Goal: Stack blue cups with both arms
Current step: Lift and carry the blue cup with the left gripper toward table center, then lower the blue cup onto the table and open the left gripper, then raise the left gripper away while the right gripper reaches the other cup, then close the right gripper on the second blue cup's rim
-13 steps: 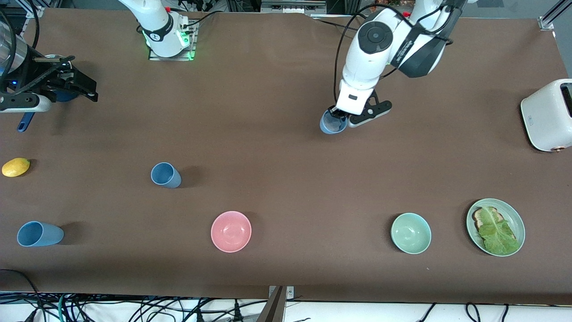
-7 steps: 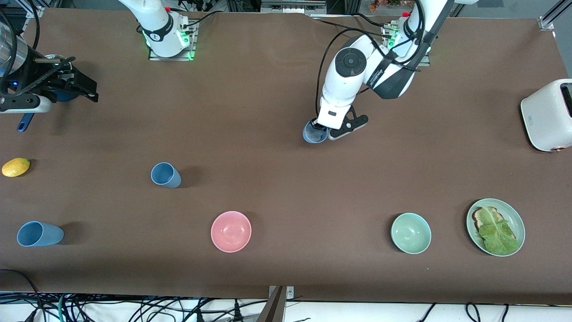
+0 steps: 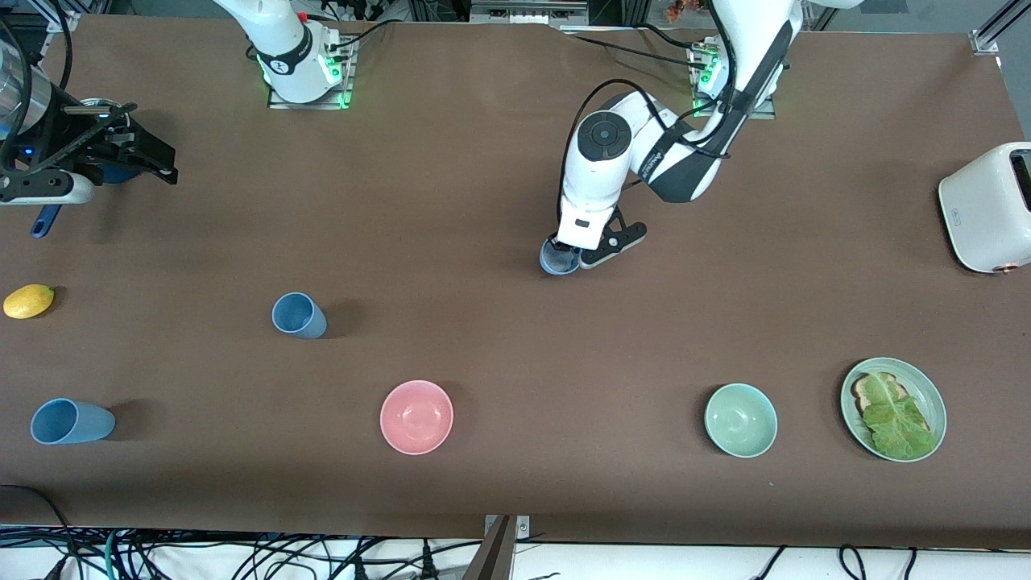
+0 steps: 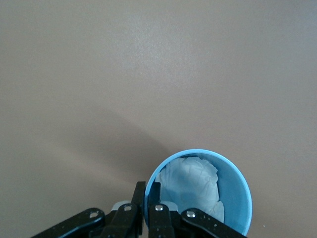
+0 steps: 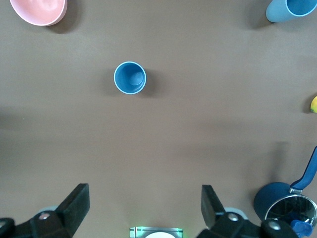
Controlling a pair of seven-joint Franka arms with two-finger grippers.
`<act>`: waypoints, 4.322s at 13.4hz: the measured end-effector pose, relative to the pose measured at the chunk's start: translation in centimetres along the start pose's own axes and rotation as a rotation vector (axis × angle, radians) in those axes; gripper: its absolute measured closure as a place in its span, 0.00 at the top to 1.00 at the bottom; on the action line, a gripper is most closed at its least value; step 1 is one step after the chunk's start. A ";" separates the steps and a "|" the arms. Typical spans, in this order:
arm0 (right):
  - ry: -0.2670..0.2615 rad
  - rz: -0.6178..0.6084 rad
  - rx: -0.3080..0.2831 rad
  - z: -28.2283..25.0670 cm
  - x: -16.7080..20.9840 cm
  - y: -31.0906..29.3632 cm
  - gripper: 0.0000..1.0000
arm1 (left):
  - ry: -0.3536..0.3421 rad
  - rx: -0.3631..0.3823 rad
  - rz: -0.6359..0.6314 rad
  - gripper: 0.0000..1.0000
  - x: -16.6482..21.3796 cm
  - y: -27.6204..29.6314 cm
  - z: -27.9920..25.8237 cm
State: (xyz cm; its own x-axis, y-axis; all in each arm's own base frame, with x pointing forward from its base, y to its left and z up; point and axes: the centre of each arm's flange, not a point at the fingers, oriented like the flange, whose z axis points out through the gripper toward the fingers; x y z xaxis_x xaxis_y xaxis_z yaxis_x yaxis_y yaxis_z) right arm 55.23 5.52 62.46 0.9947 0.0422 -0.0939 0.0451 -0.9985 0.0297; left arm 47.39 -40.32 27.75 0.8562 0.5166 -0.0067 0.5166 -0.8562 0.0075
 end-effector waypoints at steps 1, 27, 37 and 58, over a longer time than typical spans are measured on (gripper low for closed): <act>0.000 0.000 0.000 0.0 0.0 0.0 1.00 | 0.001 0.000 -0.002 0.06 -0.1 0.1 0.5; -0.008 -0.004 0.000 2.9 1.3 -0.3 1.00 | 0.075 -0.019 -0.114 0.89 0.0 0.5 -6.6; 0.030 -0.036 0.009 13.6 7.4 -1.5 1.00 | 0.007 0.042 0.002 0.92 10.5 -7.0 -21.5; 0.056 -0.091 0.018 31.1 11.3 -1.2 0.62 | -0.075 0.057 0.492 0.96 30.6 -30.2 -25.2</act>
State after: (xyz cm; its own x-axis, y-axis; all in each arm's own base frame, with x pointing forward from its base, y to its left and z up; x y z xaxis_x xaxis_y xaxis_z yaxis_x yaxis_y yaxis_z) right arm 63.57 6.17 30.38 0.9903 0.1335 -0.0397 0.1338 -0.9910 0.0052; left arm 58.07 1.62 52.55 0.9948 0.0507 -0.0878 0.0485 -0.9985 -0.0263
